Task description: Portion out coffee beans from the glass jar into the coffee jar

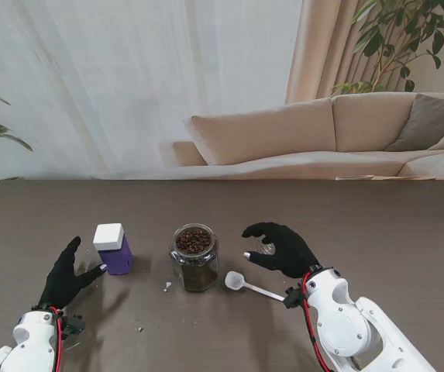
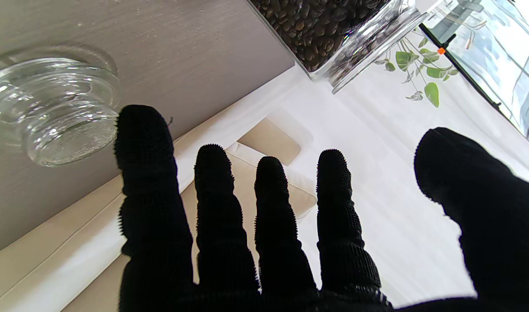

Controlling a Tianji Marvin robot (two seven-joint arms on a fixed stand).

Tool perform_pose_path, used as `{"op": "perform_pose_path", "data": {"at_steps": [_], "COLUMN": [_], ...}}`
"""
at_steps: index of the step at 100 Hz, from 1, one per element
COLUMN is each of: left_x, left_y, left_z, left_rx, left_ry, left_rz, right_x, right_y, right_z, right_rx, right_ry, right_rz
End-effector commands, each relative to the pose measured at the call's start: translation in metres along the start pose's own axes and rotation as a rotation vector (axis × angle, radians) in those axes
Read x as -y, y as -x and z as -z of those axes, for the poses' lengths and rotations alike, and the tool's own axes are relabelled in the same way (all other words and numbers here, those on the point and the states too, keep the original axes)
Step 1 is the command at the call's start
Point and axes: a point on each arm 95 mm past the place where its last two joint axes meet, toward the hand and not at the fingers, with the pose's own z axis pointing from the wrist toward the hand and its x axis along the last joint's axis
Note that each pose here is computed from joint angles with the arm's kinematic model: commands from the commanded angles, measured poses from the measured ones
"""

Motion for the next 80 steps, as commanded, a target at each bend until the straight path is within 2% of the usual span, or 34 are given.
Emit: {"op": "perform_pose_path", "data": {"at_steps": [1,31,60,80], "left_x": [-0.002,-0.011,-0.017,-0.014], "left_y": [0.001,0.009,0.012,0.008], "left_z": [-0.007,-0.027,-0.041,-0.047], "left_rx": [0.005,0.016,0.008,-0.02], "left_ry": [0.03,0.113,0.144,0.143], "left_rz": [-0.013,-0.054,-0.055,-0.069], "right_x": [0.005,0.009,0.01,0.009], "right_y": [0.0,0.001,0.002,0.003], "right_z": [0.001,0.0,0.0,-0.001], "right_rx": [0.003,0.011,0.017,0.016], "right_ry": [-0.022,-0.013,-0.019,-0.016], "right_rz": [-0.006,0.006,0.003,0.003]}}
